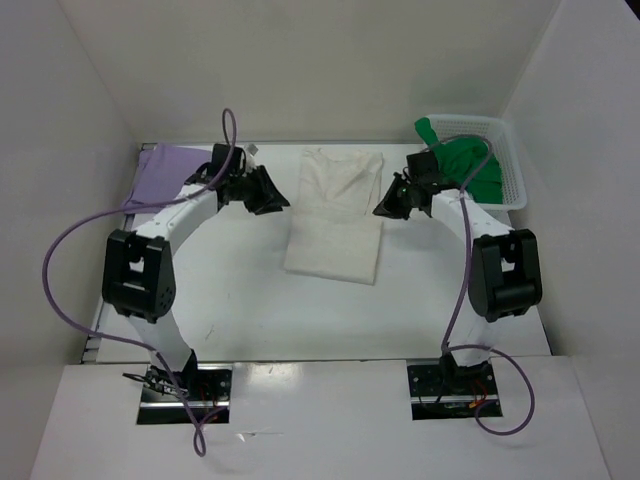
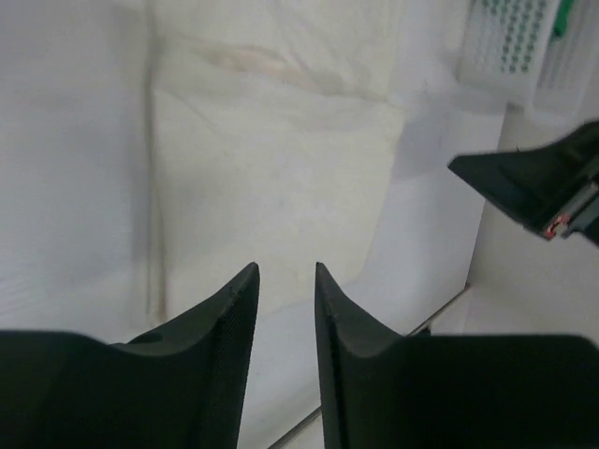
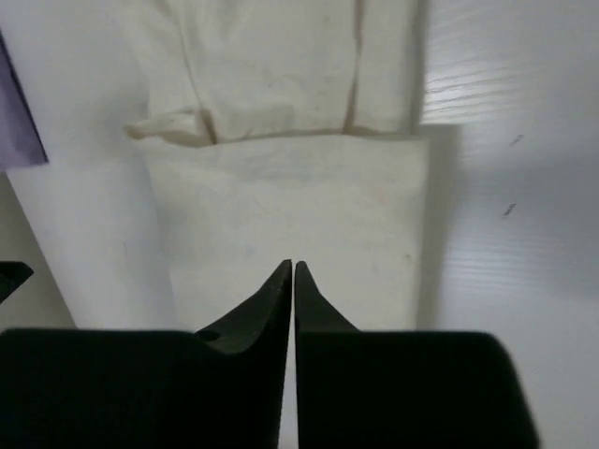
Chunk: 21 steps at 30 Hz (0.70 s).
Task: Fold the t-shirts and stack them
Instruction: Fold the folded rectangular tshirt in 1/3 of the way
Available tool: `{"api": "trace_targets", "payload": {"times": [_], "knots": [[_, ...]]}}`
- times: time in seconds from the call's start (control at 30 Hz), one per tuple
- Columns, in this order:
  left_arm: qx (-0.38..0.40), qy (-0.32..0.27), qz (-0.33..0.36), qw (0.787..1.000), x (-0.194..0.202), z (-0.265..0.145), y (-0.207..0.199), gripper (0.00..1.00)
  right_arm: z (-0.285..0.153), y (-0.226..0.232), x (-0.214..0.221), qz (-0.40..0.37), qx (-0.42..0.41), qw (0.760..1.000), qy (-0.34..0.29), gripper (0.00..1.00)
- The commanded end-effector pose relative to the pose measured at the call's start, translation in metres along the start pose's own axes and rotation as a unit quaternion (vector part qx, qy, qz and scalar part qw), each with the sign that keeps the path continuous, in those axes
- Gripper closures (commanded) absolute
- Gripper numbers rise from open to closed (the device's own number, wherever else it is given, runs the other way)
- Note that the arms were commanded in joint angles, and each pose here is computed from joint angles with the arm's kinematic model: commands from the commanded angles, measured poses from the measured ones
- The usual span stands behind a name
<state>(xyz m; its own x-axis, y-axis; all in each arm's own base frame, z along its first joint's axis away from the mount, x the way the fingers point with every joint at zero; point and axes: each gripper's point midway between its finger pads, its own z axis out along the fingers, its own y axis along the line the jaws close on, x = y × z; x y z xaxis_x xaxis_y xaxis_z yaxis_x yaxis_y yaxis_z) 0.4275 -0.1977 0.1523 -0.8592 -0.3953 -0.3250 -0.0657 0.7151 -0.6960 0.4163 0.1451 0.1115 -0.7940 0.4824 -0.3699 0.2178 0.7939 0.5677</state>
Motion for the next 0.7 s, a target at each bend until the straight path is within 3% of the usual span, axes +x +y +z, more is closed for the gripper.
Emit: {"api": "trace_targets", "payload": {"times": [0.0,0.13,0.2,0.3,0.5,0.6,0.63,0.67], "knots": [[0.040,0.070,0.017,0.997,0.074,0.005,-0.011,0.64,-0.009,0.057,0.030,-0.076,-0.038,0.996,0.010,0.99],[0.006,0.117,-0.015,0.993,0.124,0.013,0.029,0.68,0.016,0.066,0.072,-0.080,-0.040,0.994,0.066,1.00],[-0.016,0.109,-0.012,0.994,0.127,0.014,0.041,0.68,0.002,0.080,0.073,-0.066,-0.068,0.994,0.045,1.00],[-0.026,0.127,-0.023,0.991,0.141,0.019,0.056,0.68,-0.003,0.058,0.089,-0.039,-0.054,0.997,0.042,1.00],[-0.058,0.164,-0.048,0.984,0.162,0.028,0.086,0.68,0.006,-0.021,0.145,0.007,0.034,0.995,0.094,1.00],[-0.083,0.169,-0.051,0.981,0.167,0.025,0.096,0.62,0.005,-0.041,0.158,0.022,0.061,0.993,0.100,1.00],[-0.088,0.168,-0.059,0.980,0.165,0.023,0.100,0.61,0.002,-0.037,0.155,0.021,0.054,0.994,0.094,0.98],[-0.089,0.165,-0.062,0.980,0.162,0.020,0.100,0.57,0.000,-0.039,0.155,0.020,0.057,0.994,0.089,0.90]]}}
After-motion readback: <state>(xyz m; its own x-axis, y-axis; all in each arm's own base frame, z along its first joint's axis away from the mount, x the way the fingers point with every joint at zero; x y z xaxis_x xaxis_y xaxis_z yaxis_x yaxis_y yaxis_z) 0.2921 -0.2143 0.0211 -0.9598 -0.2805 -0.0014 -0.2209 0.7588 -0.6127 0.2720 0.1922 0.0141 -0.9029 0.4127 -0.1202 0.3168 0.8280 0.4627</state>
